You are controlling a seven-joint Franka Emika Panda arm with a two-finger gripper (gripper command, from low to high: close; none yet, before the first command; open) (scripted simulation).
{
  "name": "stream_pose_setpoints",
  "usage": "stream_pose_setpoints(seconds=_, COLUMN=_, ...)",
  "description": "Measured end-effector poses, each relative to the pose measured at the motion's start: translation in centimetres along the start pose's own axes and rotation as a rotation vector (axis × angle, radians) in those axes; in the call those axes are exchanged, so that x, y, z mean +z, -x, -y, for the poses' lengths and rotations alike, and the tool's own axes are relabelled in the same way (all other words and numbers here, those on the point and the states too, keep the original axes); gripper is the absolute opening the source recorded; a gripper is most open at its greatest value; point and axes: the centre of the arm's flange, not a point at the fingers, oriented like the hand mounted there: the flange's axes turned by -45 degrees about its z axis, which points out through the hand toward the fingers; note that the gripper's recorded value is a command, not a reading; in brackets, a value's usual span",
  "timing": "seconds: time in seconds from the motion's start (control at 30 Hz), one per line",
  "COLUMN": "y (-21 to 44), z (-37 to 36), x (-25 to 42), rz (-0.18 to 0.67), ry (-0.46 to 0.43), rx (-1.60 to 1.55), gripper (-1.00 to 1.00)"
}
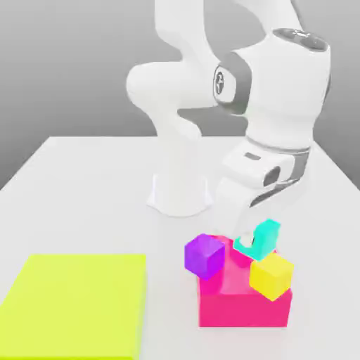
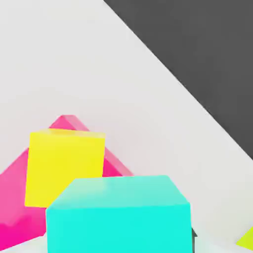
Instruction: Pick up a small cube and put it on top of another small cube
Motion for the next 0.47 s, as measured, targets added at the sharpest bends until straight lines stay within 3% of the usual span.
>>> stream_pose_setpoints(seconds=0.17, y=5.7, z=-1.0, x=-0.6, rz=-0.03, ry=-0.053, rx=0.071, gripper=-1.0)
stream_pose_setpoints(seconds=0.33, y=6.3, z=-0.7, x=4.5, rz=-0.035, ry=-0.062, rx=0.081, gripper=-1.0)
stream_pose_setpoints(seconds=0.37, y=6.3, z=-0.7, x=5.2, rz=-0.035, ry=-0.061, rx=0.081, gripper=1.0)
stream_pose_setpoints(seconds=0.47, y=6.3, z=-0.7, x=5.2, rz=-0.035, ry=-0.061, rx=0.081, gripper=1.0)
